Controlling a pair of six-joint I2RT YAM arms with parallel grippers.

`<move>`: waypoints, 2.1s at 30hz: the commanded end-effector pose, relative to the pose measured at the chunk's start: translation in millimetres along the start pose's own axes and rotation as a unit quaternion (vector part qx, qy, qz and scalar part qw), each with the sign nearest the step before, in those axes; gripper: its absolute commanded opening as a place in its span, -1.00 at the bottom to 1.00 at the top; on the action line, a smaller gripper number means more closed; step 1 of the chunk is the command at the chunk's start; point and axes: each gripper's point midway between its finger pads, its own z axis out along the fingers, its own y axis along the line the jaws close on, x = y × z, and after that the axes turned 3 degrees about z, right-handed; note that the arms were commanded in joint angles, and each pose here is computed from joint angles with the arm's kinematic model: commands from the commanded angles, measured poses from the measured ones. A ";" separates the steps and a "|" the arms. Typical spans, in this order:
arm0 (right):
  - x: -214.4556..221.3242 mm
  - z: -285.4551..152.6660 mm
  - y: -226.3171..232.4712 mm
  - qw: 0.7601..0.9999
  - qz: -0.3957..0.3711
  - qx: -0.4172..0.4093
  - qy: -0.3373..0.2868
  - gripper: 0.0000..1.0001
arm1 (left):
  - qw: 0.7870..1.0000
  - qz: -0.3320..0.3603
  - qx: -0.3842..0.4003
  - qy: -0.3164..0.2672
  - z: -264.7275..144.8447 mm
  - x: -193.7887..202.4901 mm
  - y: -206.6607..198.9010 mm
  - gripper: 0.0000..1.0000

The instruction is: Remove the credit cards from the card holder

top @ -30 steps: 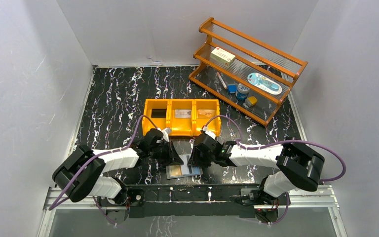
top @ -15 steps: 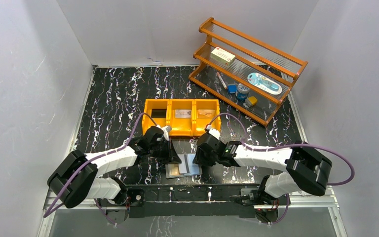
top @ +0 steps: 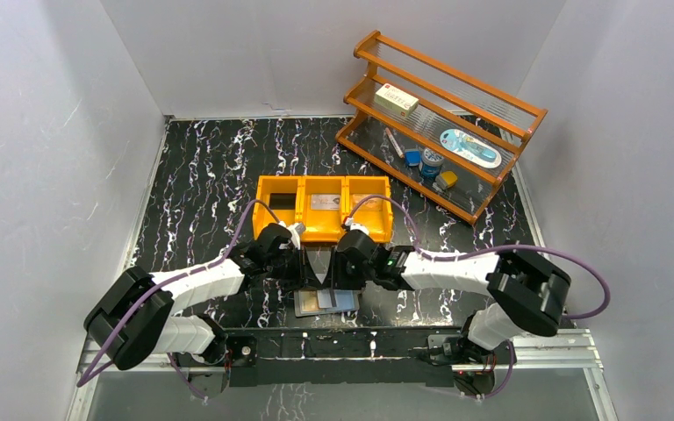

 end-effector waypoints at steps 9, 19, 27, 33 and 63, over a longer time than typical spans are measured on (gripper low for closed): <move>22.7 3.8 -69.6 0.991 0.071 0.114 -0.003 -0.13 | 0.999 0.022 -0.028 -0.007 -8.7 -2.6 6.2 -0.98; 18.8 2.7 -64.5 0.992 0.068 0.107 -0.007 -0.13 | 1.000 0.012 0.007 -0.010 -9.2 -1.3 -5.4 -0.67; 18.5 4.3 -61.8 0.993 0.063 0.104 -0.002 -0.13 | 0.999 -0.003 0.050 0.016 -2.1 8.3 -15.2 -0.59; 17.1 3.3 -61.0 0.993 0.065 0.103 -0.006 -0.13 | 1.000 0.008 0.013 -0.011 -9.1 -0.3 -6.4 -0.92; -4.3 13.0 35.7 0.998 0.006 -0.064 0.016 -0.16 | 0.983 0.016 -0.074 -0.169 -69.1 -42.7 5.7 -1.00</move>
